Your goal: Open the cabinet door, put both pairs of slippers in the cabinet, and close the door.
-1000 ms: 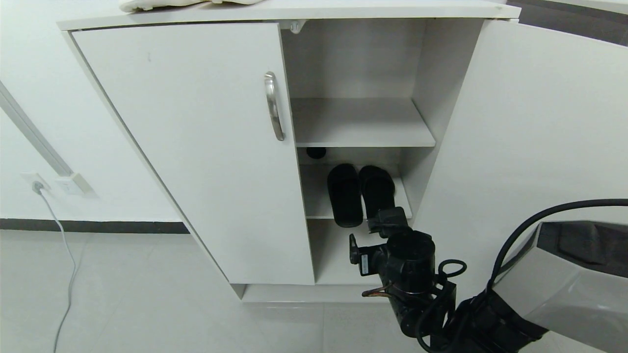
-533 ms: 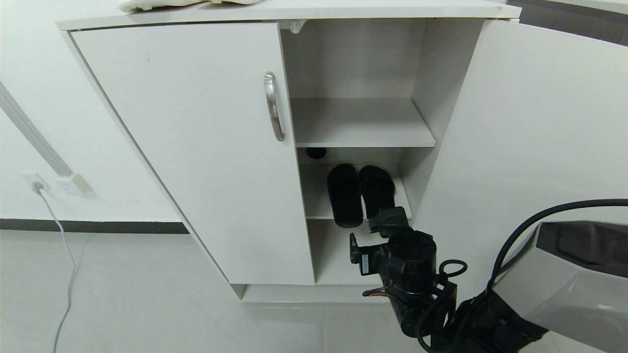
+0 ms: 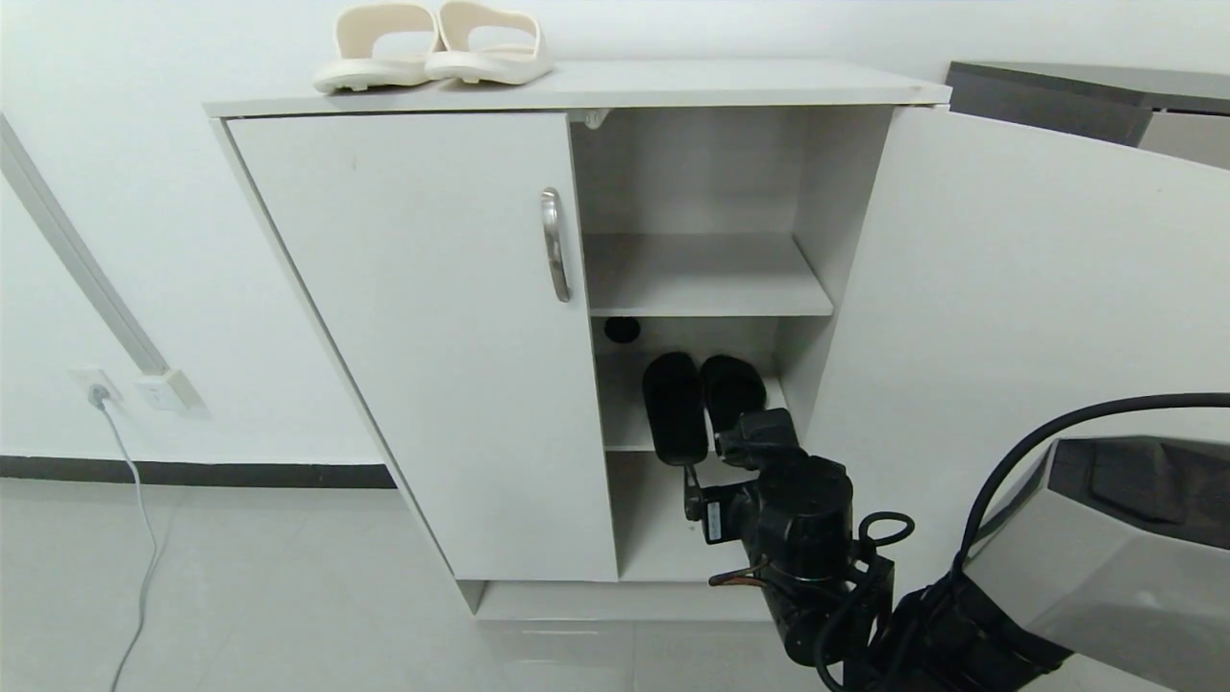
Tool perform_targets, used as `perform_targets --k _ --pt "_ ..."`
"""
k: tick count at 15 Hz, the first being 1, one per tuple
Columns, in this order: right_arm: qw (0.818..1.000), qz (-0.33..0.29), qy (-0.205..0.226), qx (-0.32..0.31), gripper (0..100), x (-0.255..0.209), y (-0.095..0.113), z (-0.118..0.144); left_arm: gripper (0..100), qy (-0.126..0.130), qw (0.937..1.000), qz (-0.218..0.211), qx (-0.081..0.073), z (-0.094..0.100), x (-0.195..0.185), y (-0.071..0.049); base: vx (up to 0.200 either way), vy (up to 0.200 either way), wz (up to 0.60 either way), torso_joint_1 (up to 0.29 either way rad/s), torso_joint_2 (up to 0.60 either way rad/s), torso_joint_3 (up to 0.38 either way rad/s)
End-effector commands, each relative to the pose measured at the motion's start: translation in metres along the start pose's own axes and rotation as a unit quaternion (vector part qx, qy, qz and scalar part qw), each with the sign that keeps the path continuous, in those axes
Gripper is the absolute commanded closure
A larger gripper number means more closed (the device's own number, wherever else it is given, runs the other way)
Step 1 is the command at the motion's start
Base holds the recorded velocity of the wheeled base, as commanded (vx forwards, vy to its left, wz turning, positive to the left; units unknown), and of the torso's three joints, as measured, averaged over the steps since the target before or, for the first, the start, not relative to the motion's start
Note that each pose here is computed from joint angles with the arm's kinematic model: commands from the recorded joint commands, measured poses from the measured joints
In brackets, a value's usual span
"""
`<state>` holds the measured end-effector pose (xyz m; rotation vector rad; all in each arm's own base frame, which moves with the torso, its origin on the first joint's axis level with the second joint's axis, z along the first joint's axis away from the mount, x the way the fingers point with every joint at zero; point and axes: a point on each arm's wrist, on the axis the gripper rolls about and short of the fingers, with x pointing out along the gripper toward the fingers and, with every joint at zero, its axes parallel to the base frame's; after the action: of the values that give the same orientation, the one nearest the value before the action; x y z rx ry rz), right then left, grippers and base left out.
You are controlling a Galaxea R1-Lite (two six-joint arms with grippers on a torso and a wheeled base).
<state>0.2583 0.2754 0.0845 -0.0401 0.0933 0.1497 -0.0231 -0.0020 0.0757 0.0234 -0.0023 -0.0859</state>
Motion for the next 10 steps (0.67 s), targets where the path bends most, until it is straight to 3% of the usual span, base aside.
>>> perform_targets --k 1,10 --pt "1.0 0.0 0.002 -0.001 0 0.0006 0.0003 -0.0022 100 0.001 1.0 0.0 0.001 0.0 0.0001 0.0 0.0 0.0 0.0 0.002 -0.01 0.193" --pt "1.0 0.003 0.006 -0.005 0 -0.0017 0.002 -0.005 100 0.001 1.0 0.0 0.0 0.0 0.0001 0.0 0.0 0.0 0.0 0.001 0.0 0.026"
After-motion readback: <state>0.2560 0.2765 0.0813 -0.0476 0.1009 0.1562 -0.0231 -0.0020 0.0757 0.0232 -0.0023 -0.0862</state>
